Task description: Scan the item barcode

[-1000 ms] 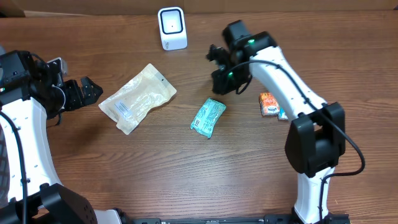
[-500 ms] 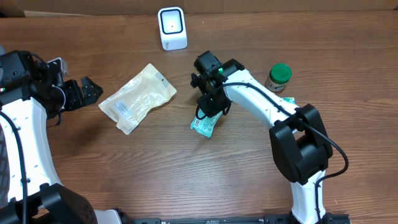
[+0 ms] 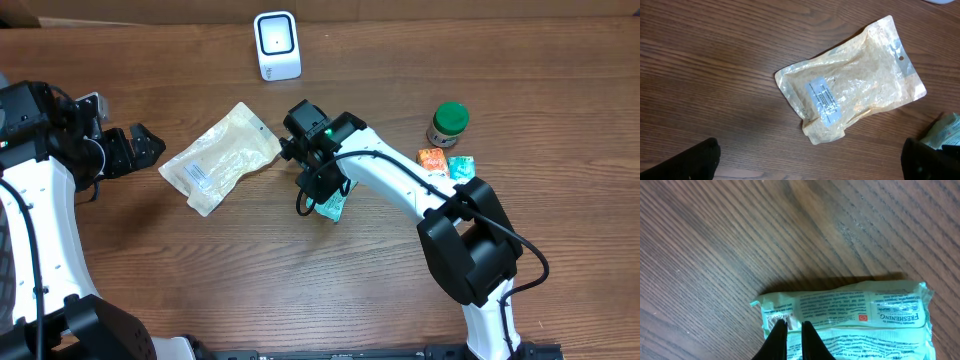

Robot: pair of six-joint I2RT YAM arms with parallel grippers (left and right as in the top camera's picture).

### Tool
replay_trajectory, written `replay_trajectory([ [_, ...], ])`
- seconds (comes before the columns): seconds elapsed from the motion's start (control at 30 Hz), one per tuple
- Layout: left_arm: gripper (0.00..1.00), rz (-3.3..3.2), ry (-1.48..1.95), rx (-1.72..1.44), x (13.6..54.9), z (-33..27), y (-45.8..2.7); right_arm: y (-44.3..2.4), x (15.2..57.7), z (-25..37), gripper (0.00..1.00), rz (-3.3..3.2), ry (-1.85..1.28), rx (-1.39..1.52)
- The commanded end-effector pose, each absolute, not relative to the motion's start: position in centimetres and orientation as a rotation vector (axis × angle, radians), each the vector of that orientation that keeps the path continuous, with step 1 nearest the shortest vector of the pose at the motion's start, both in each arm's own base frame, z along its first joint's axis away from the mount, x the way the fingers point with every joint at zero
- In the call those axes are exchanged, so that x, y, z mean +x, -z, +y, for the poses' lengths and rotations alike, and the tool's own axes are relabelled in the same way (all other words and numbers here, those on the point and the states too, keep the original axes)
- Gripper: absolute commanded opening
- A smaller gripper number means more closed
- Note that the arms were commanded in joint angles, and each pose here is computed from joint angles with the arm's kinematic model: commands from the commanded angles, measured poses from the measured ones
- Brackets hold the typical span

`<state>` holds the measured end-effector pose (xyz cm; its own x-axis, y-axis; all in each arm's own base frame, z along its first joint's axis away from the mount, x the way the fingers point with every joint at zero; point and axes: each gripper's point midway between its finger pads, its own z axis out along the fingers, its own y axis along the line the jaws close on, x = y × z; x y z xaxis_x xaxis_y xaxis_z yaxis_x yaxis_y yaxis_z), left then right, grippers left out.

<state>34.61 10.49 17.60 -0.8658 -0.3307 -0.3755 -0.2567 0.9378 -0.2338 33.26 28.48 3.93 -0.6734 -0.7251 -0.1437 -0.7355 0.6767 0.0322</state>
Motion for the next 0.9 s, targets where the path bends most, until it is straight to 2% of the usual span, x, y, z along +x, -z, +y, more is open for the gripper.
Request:
replay_trajectory([
  [0.0, 1.00, 2.662, 0.250, -0.423, 34.8, 10.2, -18.0, -4.3, 33.5, 27.9, 0.09, 2.758, -0.103, -1.208],
  [0.6, 1.00, 2.662, 0.250, -0.423, 34.8, 10.2, -18.0, -0.9, 32.4, 26.9, 0.10, 2.781, -0.099, -1.212],
  [0.8, 1.00, 2.662, 0.250, -0.423, 34.8, 10.2, -18.0, -0.9, 32.3, 26.9, 0.23, 2.777, -0.100, -1.222],
  [0.87, 1.00, 2.662, 0.250, -0.423, 34.8, 10.2, -18.0, -0.9, 32.2, 26.8, 0.33, 2.771, -0.099, -1.244],
])
